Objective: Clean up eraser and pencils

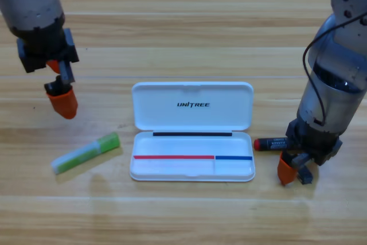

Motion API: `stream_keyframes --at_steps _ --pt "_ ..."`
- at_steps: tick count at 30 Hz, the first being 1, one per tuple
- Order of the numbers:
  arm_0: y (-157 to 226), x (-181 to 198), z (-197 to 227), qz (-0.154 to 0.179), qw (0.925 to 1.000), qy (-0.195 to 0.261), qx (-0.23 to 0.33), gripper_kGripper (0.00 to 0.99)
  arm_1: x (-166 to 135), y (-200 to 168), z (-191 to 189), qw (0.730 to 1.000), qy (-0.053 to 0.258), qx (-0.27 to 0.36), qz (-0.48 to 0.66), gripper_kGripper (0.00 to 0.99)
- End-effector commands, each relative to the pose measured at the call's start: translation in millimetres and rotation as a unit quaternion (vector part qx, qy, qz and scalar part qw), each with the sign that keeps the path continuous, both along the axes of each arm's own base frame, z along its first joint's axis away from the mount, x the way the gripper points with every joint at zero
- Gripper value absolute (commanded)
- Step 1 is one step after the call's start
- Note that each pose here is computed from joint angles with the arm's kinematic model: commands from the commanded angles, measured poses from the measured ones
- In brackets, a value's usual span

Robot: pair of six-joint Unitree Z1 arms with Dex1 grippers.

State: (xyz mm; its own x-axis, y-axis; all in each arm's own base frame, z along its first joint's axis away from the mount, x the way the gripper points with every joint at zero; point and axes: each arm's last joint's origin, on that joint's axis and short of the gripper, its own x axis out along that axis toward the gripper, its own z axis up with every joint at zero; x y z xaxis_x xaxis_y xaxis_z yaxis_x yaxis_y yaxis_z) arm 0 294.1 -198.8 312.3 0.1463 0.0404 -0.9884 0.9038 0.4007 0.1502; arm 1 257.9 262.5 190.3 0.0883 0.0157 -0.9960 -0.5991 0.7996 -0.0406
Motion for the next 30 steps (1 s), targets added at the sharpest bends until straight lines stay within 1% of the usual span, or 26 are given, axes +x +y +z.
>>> stream_keyframes --at_steps 1,5,9,17,19,21,23,25,27,29,30 --pt "-2.9 13.8 -32.4 0.024 0.9991 0.033 0.014 0.99 4.5 -1.9 -26.7 0.999 0.047 -0.013 -0.014 0.555" --pt "-5.4 13.2 -37.6 0.03 0.9988 0.037 0.007 0.99 3.2 -2.9 -29.2 0.998 0.052 -0.015 -0.013 0.221" --pt "-6.4 11.8 -43.3 0.035 0.9986 0.041 0.003 0.99 4.6 -4.2 -32.3 0.998 0.054 -0.02 -0.01 0.0" --pt "-5.3 7.1 -47.6 0.038 0.9984 0.041 0.002 0.99 7.8 -8.8 -31.5 0.998 0.056 -0.02 -0.01 0.0" --pt "-5.4 7.3 -53.2 0.04 0.9985 0.039 0.0 0.99 6.4 -10.1 -14.7 0.998 0.05 -0.014 0.021 0.0" --pt "-4.9 7.0 -61.7 0.041 0.9985 0.036 0.001 0.99 -0.1 -12.2 20.4 0.994 0.039 0.0 0.103 0.0" --pt "-4.7 6.7 -70.6 0.042 0.9984 0.037 0.001 0.99 -15.7 -10.1 55.8 0.98 0.029 0.008 0.197 0.0" --pt "-3.8 5.6 -77.8 0.045 0.9984 0.035 0.002 0.99 -27.6 -7.2 77.0 0.958 0.032 0.025 0.284 0.0" --pt "-3.0 3.5 -83.8 0.046 0.9984 0.034 0.001 0.99 -31.0 1.1 85.4 0.938 0.032 0.034 0.344 0.0" --pt "-3.3 0.0 -90.3 0.046 0.9984 0.032 0.0 0.99 -31.3 11.7 82.4 0.917 0.045 0.044 0.393 0.0" --pt "-2.8 -1.5 -93.6 0.046 0.9985 0.031 -0.001 0.99 -29.1 17.0 79.1 0.913 0.048 0.043 0.404 0.0"
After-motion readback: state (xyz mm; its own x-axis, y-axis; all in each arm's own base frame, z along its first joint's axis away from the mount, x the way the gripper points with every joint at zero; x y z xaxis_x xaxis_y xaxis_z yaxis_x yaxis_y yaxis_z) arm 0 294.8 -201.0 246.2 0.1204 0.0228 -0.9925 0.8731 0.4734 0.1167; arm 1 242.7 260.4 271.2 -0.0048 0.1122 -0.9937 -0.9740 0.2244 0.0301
